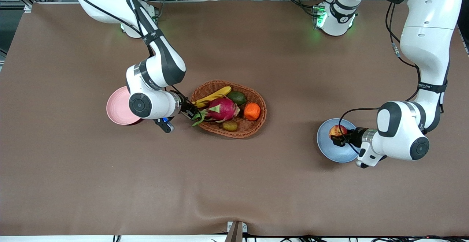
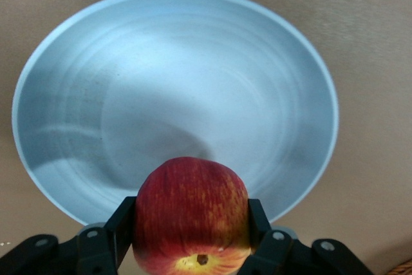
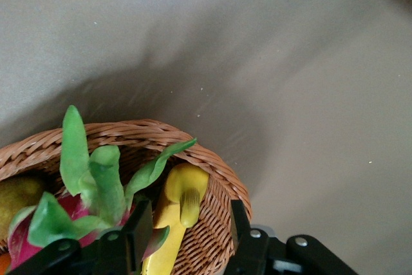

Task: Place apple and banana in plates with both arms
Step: 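Lower the apple onto the blue plate while the right gripper grasps the banana, then lift the banana toward the pink plate while the left gripper releases the apple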

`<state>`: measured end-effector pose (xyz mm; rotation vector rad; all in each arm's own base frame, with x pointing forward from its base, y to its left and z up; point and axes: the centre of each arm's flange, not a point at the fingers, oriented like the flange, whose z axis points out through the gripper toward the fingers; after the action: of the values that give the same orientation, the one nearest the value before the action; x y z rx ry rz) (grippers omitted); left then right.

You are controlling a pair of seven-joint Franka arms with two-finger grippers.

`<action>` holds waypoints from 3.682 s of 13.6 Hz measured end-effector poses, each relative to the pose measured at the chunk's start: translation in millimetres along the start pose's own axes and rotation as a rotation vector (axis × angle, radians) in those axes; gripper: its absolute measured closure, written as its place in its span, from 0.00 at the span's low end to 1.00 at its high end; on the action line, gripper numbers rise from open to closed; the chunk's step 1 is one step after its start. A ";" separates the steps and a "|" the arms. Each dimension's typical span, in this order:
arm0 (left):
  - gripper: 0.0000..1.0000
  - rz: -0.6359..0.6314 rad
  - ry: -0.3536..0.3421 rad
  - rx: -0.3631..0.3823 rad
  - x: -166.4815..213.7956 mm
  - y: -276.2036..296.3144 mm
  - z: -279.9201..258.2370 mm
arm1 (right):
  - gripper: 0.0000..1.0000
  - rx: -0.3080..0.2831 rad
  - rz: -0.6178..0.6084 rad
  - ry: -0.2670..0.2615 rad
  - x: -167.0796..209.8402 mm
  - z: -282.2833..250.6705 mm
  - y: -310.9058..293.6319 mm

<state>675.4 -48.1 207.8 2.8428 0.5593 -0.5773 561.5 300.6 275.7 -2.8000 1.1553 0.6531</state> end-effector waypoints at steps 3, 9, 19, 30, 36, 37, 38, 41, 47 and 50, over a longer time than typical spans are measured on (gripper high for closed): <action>0.27 -0.023 -0.008 0.000 2.3 -3.1 5.0 | 0.46 0.001 0.000 0.001 0.2 0.8 -0.2; 0.01 -0.026 -0.009 -0.001 3.7 -5.3 5.7 | 0.57 -0.005 0.009 0.003 0.7 13.0 0.6; 0.00 -0.008 0.060 -0.023 -3.7 6.1 -41.6 | 0.69 0.003 0.032 0.016 -9.7 23.1 -7.3; 0.00 0.034 0.030 0.015 -57.3 18.8 -112.0 | 0.86 0.011 0.042 0.024 -4.8 22.6 -7.2; 0.00 0.059 0.087 0.024 -114.0 21.2 -193.5 | 0.86 -0.044 0.024 -0.041 -0.6 -43.2 4.2; 0.00 0.067 0.110 0.025 -132.4 21.6 -216.0 | 0.86 -0.054 0.017 -0.056 -1.9 -63.8 8.8; 0.00 0.074 0.142 0.022 -151.7 21.6 -239.4 | 0.86 -0.061 -0.003 -0.067 -3.0 -81.6 12.9; 0.00 0.094 0.253 0.007 -208.8 20.4 -301.4 | 0.86 -0.080 -0.227 -0.055 22.4 -112.7 32.8; 0.00 0.170 0.403 0.097 -262.4 7.6 -353.8 | 0.86 -0.199 -0.753 0.030 140.3 -144.9 111.7; 0.00 0.183 0.410 0.110 -277.1 2.0 -362.8 | 0.86 -0.234 -0.824 0.106 150.8 -126.8 110.7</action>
<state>562.3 -48.2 650.1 3.0877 0.3255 0.0107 627.7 95.7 344.5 -3.1231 -0.1437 0.5684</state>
